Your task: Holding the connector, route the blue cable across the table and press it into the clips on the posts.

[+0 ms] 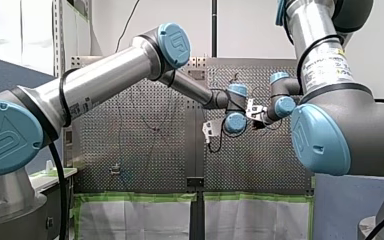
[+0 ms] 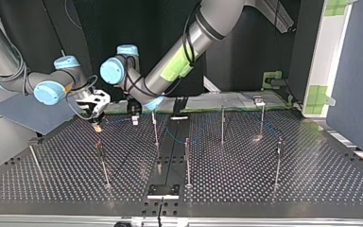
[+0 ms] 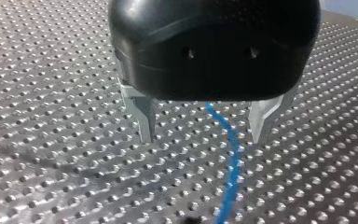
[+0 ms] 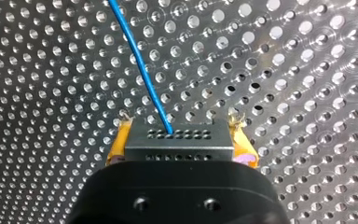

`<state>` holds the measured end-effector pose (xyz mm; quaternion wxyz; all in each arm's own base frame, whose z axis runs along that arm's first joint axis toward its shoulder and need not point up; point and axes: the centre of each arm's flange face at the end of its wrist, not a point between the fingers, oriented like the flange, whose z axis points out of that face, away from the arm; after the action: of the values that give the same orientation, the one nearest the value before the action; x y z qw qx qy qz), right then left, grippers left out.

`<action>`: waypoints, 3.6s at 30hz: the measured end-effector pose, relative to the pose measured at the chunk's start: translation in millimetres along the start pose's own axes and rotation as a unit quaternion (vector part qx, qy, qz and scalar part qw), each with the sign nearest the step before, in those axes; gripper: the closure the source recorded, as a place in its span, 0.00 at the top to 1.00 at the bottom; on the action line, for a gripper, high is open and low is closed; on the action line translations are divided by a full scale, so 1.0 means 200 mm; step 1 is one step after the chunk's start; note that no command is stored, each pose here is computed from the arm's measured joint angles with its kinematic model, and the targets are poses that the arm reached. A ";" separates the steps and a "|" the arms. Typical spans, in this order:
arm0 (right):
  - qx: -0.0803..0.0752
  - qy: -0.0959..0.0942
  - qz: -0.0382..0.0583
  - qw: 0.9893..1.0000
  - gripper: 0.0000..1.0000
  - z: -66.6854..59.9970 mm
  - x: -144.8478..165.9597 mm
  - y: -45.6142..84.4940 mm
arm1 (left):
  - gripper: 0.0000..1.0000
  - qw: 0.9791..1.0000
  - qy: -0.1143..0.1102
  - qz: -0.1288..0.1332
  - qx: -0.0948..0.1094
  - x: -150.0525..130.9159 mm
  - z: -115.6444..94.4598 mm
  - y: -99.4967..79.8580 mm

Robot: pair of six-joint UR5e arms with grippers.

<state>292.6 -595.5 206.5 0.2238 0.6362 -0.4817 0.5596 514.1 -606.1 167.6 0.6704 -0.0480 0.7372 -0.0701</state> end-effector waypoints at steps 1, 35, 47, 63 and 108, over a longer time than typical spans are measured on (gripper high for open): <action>0.000 0.000 0.000 1.000 0.00 0.00 0.00 0.00 | 1.00 1.000 0.002 0.001 0.001 0.02 -0.01 0.00; 0.008 0.001 -0.002 1.000 0.00 0.00 0.02 0.00 | 0.00 1.000 -0.004 -0.017 0.002 0.02 0.01 0.01; 0.011 0.003 -0.007 1.000 0.00 0.00 0.04 -0.01 | 0.42 1.000 0.000 -0.017 0.003 -0.01 0.01 -0.01; 0.041 -0.028 -0.029 0.998 0.00 -0.06 0.05 -0.10 | 0.78 1.000 0.002 -0.020 0.006 -0.01 0.02 0.00; 0.070 0.060 -0.016 0.996 0.00 -0.28 0.61 -0.24 | 0.00 0.997 -0.034 -0.061 -0.020 -0.66 -0.18 -0.07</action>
<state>294.0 -572.8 347.9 0.2159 0.6231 -0.4171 0.6254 490.9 -597.3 303.4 0.6882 -0.1088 0.7111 -0.0941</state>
